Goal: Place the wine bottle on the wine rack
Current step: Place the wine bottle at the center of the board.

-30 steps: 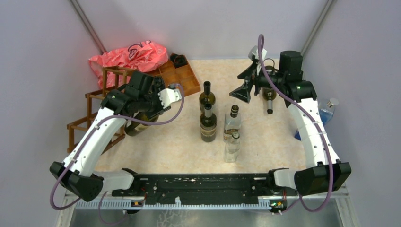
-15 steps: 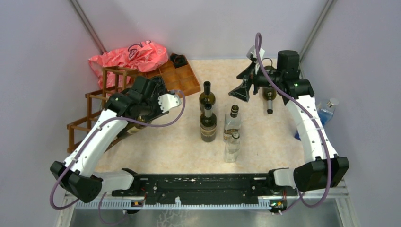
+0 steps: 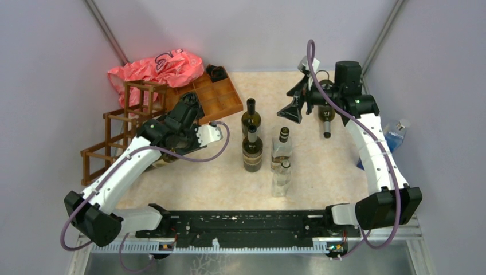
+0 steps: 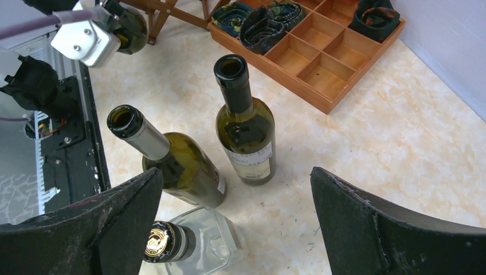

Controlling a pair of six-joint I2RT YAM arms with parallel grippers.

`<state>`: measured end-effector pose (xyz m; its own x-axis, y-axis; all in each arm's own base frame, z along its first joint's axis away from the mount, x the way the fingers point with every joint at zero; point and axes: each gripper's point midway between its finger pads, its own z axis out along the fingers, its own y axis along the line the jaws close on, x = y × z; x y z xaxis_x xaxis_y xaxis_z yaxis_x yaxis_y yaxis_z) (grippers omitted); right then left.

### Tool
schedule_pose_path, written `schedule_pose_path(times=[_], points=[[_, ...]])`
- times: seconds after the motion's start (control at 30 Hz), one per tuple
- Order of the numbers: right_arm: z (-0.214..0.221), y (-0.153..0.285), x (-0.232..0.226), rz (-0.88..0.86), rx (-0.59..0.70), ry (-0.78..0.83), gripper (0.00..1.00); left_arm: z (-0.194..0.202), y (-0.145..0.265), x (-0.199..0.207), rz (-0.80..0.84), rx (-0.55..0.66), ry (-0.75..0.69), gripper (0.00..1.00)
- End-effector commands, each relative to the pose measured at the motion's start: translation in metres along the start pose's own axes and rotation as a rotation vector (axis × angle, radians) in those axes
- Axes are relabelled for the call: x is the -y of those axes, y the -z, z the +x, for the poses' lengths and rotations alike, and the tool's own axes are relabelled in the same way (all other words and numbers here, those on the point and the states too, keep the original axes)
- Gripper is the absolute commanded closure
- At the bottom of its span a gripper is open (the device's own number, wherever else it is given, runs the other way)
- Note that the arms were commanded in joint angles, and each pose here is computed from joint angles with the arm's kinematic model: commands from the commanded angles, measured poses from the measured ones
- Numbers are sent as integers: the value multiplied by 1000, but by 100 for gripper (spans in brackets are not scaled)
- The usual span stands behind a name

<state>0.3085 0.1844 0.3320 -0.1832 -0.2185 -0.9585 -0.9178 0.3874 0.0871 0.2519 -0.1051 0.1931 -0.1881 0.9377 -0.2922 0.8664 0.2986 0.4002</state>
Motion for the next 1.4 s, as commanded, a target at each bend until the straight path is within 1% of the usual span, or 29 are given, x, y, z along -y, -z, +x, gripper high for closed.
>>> schedule_pose_path(times=[0.0, 0.23, 0.37, 0.73, 0.9, 1.17, 1.37], points=[[-19, 4, -1, 2, 27, 85, 1, 2, 5, -14, -90, -2, -62, 100], [-18, 5, -3, -4, 25, 99, 1, 3, -1, -15, -98, -37, -135, 100], [-20, 7, -5, -7, 30, 113, 1, 3, -1, -15, -103, -45, -147, 100], [-40, 13, -8, -27, 105, 167, 1, 27, -11, 0, -90, -119, -174, 100], [-42, 17, -5, -26, 123, 200, 1, 32, -15, -2, -104, -162, -188, 100], [-50, 20, 0, -5, 147, 239, 1, 45, -35, 11, -78, -210, -255, 100], [-46, 24, 4, 13, 148, 237, 1, 58, -38, 19, -77, -233, -297, 100]])
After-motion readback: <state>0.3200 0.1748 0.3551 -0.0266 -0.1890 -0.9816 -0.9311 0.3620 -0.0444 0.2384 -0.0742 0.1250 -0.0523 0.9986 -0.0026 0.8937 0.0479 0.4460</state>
